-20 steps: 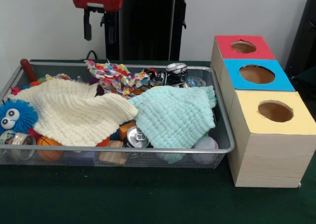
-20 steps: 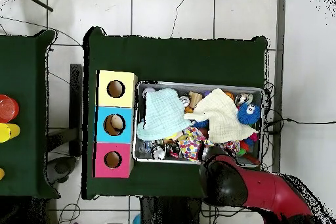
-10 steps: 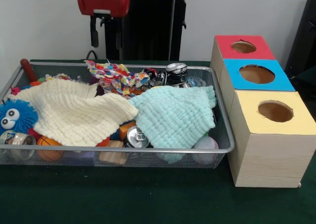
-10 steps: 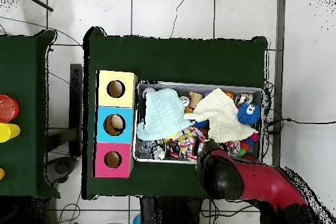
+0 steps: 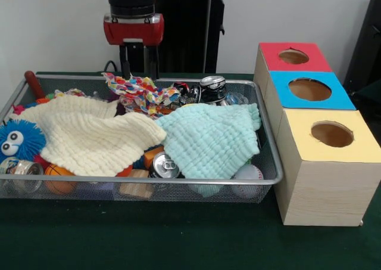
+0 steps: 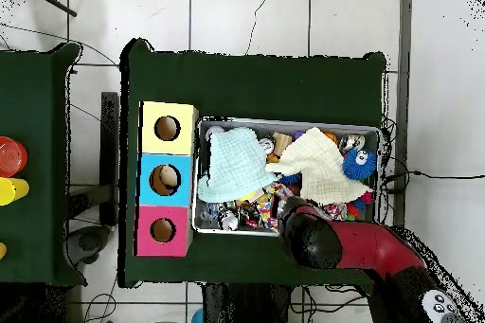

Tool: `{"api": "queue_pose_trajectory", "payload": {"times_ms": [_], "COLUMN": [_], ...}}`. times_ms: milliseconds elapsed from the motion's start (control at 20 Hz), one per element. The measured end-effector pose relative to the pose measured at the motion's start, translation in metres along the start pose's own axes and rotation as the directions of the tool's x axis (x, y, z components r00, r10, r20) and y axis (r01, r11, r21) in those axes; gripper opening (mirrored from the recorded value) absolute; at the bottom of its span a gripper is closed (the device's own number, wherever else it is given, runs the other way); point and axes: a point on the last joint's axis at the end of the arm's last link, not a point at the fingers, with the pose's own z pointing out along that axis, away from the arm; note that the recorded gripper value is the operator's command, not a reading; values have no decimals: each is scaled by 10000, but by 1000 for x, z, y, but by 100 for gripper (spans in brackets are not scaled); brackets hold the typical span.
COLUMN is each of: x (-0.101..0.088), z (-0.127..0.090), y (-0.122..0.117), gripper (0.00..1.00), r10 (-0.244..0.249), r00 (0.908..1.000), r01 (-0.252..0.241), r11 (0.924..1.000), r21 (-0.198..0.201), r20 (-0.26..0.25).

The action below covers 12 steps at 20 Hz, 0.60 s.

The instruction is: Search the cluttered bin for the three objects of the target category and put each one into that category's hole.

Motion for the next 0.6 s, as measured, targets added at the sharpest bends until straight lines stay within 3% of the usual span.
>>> {"api": "queue_pose_trajectory", "payload": {"times_ms": [600], "x": [17], "z": [44], "y": [2], "gripper": [100], "r10": [-552], "r00": [9983], "r01": [549], "r11": [9983], "r21": [-170], "r20": [-199]}}
